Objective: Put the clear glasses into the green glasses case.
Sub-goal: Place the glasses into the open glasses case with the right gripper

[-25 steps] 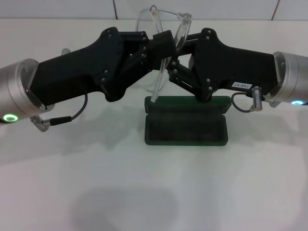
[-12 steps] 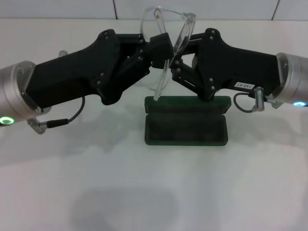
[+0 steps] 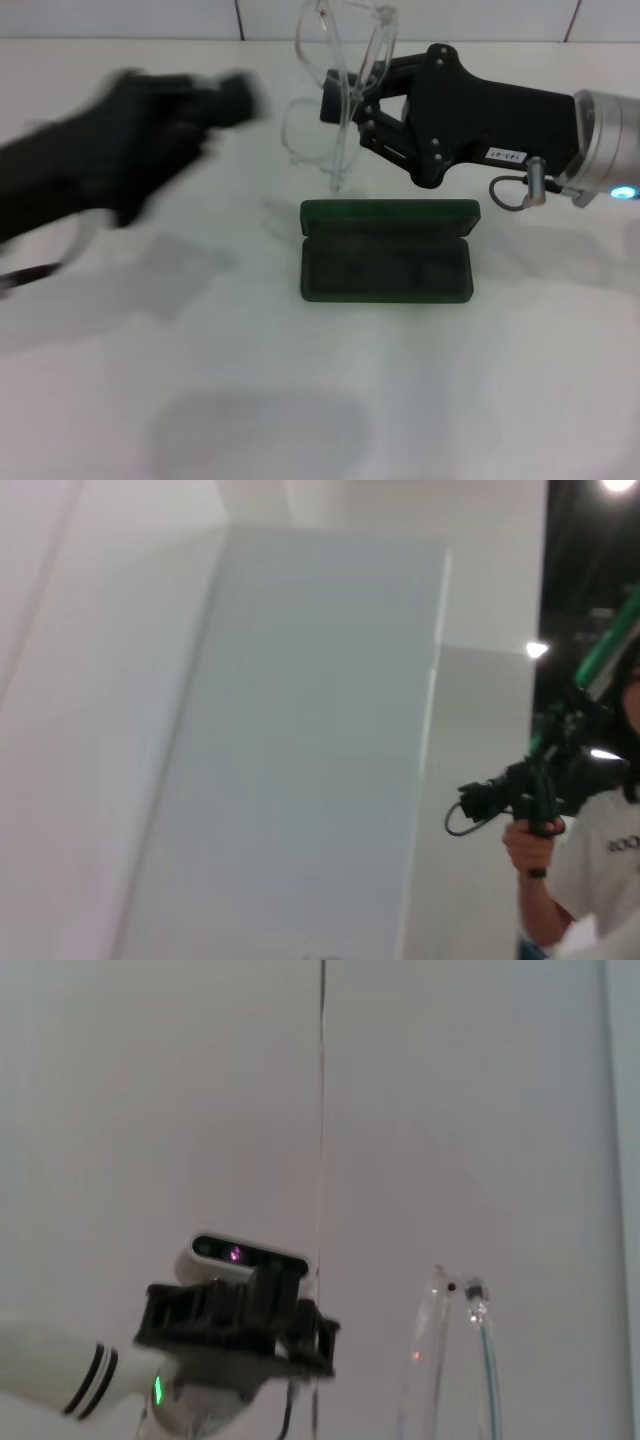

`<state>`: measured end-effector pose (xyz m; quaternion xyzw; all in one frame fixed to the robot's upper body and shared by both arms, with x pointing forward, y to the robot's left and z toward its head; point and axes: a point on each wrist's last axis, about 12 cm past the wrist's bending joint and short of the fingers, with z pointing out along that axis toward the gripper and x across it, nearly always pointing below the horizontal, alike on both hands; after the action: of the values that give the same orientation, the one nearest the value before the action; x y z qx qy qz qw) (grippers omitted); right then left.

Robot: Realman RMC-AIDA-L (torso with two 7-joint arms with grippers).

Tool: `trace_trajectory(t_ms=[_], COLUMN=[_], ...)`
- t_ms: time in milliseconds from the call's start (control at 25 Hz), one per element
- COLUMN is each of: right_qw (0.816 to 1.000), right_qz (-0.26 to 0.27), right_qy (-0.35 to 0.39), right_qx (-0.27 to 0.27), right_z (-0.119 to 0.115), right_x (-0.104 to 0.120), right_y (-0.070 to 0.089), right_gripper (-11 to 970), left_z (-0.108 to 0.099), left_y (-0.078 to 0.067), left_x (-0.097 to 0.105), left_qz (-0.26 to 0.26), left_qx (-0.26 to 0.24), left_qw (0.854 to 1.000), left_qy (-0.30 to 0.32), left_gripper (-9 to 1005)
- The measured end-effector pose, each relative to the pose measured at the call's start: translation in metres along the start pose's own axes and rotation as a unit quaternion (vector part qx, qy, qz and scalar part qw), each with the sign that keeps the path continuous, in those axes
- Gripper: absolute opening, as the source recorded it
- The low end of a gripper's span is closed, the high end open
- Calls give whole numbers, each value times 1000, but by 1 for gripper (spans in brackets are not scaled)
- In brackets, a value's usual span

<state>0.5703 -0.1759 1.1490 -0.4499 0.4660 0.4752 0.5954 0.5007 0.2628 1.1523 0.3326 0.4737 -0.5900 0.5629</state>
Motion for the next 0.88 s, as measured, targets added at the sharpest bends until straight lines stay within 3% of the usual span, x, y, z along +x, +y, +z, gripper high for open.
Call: trace_trajectory(t_ms=[120, 320, 440, 600, 880], right_qw=[999, 980, 955, 906, 819], right_qz=[5, 8, 4, 5, -20], right_qy=[38, 193, 293, 422, 572], right_qx=[-16, -39, -37, -32, -45], right_z=[-1, 9, 19, 43, 100], right_x=[-13, -48, -73, -98, -94], right_y=[-5, -6, -3, 0, -5], right_gripper=[106, 106, 106, 106, 106], left_z=[-38, -87, -100, -105, -97], left_y=[-7, -19, -27, -32, -27], left_x=[-13, -24, -23, -18, -12], left_qz=[8, -7, -11, -13, -9], left_qx=[-52, -124, -144, -154, -137], left_qw=[999, 992, 989, 987, 988], left_qy=[-9, 16, 32, 45, 74], left_gripper=[40, 40, 40, 40, 40])
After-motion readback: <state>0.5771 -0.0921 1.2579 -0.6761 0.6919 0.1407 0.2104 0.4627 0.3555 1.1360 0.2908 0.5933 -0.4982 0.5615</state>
